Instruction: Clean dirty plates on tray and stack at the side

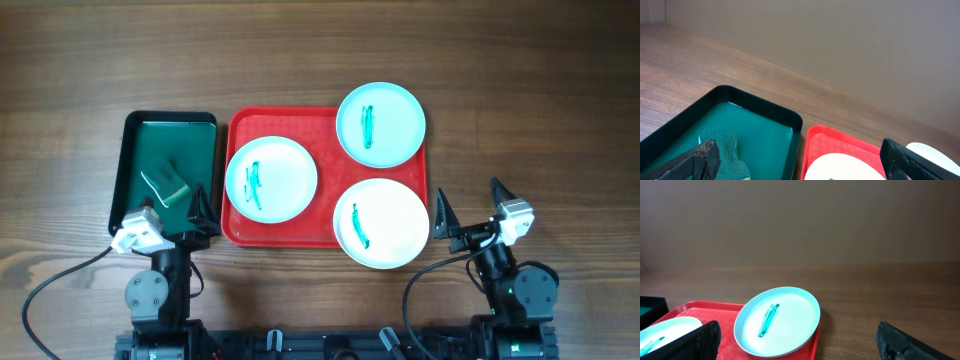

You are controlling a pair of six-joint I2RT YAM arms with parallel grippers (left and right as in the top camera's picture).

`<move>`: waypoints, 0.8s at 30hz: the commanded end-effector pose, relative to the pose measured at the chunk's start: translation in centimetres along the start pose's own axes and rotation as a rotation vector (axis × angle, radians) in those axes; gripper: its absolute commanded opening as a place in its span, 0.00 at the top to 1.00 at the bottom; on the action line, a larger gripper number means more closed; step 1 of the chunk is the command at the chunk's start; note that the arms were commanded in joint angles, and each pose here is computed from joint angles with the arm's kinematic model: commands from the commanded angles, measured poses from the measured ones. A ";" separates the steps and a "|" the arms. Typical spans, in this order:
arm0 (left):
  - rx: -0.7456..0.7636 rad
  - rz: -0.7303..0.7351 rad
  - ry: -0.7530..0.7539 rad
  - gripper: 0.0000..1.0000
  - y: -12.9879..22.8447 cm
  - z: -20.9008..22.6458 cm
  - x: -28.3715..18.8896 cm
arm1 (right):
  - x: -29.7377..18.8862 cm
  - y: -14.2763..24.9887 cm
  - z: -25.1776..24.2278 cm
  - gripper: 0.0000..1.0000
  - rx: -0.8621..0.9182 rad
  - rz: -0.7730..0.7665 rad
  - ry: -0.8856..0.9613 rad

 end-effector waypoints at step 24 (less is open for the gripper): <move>0.159 0.362 0.164 0.00 -11.1 -3.9 1.3 | 2.4 -10.5 4.4 0.00 0.070 0.355 -0.057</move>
Point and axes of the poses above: each gripper's point midway between its finger pads, its own x axis out along the fingers, its own z axis along the line the jaws close on, y = z × x, the point moved 8 cm from there along -x, back along the fingers, and after that the axes turned 11 degrees about x, right-handed, at the moved point
